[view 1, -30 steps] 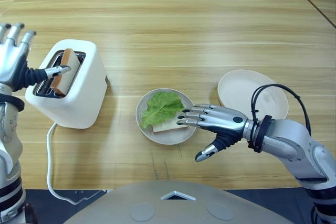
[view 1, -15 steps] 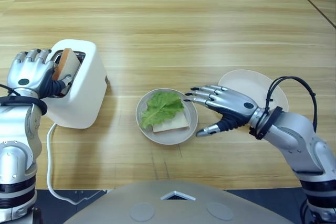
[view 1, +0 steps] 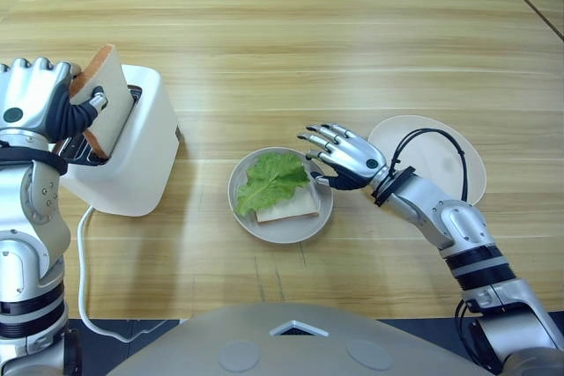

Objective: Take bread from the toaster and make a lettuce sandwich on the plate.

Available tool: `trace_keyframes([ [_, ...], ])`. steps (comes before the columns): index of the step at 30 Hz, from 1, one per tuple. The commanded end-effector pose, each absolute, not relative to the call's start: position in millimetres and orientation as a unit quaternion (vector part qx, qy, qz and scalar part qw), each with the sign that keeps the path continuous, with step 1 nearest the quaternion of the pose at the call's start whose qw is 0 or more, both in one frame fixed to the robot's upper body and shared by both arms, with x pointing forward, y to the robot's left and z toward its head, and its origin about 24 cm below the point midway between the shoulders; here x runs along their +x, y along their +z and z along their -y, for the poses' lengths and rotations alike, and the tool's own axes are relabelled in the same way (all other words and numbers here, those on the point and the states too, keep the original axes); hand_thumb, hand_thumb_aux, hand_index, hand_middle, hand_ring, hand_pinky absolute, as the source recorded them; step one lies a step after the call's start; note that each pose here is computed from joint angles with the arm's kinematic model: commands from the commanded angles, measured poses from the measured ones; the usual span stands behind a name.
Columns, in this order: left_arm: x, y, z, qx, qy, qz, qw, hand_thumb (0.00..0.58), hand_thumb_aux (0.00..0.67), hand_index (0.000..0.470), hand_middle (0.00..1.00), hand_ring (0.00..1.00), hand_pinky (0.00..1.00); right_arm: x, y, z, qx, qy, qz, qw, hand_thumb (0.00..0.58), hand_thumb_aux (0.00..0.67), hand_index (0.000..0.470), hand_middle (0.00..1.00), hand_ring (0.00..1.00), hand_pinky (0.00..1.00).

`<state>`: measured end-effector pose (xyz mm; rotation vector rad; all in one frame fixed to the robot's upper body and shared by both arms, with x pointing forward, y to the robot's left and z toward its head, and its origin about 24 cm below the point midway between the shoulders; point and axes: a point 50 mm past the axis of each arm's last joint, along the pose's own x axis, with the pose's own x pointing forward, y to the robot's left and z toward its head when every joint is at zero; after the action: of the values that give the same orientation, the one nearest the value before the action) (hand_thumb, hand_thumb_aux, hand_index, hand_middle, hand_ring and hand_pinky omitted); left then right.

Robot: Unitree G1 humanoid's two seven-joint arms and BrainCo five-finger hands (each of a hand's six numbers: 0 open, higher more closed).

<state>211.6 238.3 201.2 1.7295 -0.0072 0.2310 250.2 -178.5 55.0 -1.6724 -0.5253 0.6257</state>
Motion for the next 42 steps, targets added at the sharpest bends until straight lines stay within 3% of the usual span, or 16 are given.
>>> trace_keyframes([
  [1,211.7,208.7,-236.6,0.761,0.106,0.016,0.64,0.58,0.67,0.47,1.0,1.0,1.0,254.7,56.3,170.2,-0.721,0.262,0.249,0.592,0.494,0.413,0.289,0.0,0.0,0.0],
  [6,210.9,216.4,-236.3,0.763,0.112,0.027,0.636,0.58,0.67,0.47,1.0,1.0,1.0,253.7,65.4,164.5,-0.725,0.248,0.278,0.579,0.464,0.37,0.26,0.0,0.0,0.0],
  [9,210.9,217.0,-236.1,0.763,0.112,0.028,0.636,0.58,0.67,0.47,1.0,1.0,1.0,250.5,72.4,158.3,-0.72,0.248,0.294,0.578,0.493,0.41,0.288,0.0,0.0,0.0],
  [14,211.6,220.6,-233.6,0.763,0.112,0.034,0.636,0.58,0.67,0.47,1.0,1.0,1.0,247.3,64.0,153.5,-0.715,0.271,0.289,0.576,0.494,0.413,0.289,0.0,0.0,0.0],
  [19,213.3,227.6,-230.5,0.762,0.114,0.047,0.636,0.58,0.67,0.47,1.0,1.0,1.0,244.3,52.4,151.5,-0.714,0.293,0.276,0.573,0.552,0.523,0.367,0.0,0.0,0.0],
  [24,212.3,231.4,-232.3,0.762,0.119,0.049,0.634,0.58,0.67,0.47,1.0,1.0,1.0,243.4,45.6,151.1,-0.718,0.307,0.264,0.567,0.565,0.562,0.394,0.0,0.0,0.0],
  [27,212.4,244.1,-230.2,0.773,0.127,0.066,0.618,0.58,0.67,0.47,1.0,1.0,1.0,244.3,47.4,151.6,-0.72,0.301,0.268,0.565,0.58,0.67,0.47,0.0,0.0,0.0],
  [37,222.0,275.1,-212.3,0.79,0.126,0.124,0.587,0.58,0.67,0.47,1.0,1.0,1.0,233.5,74.6,140.7,-0.709,0.296,0.307,0.561,0.58,0.67,0.47,0.0,0.0,0.0],
  [42,226.6,281.0,-200.5,0.789,0.108,0.145,0.587,0.58,0.67,0.47,1.0,1.0,1.0,224.4,75.1,146.7,-0.717,0.322,0.283,0.55,0.58,0.67,0.47,0.0,0.0,0.0],
])
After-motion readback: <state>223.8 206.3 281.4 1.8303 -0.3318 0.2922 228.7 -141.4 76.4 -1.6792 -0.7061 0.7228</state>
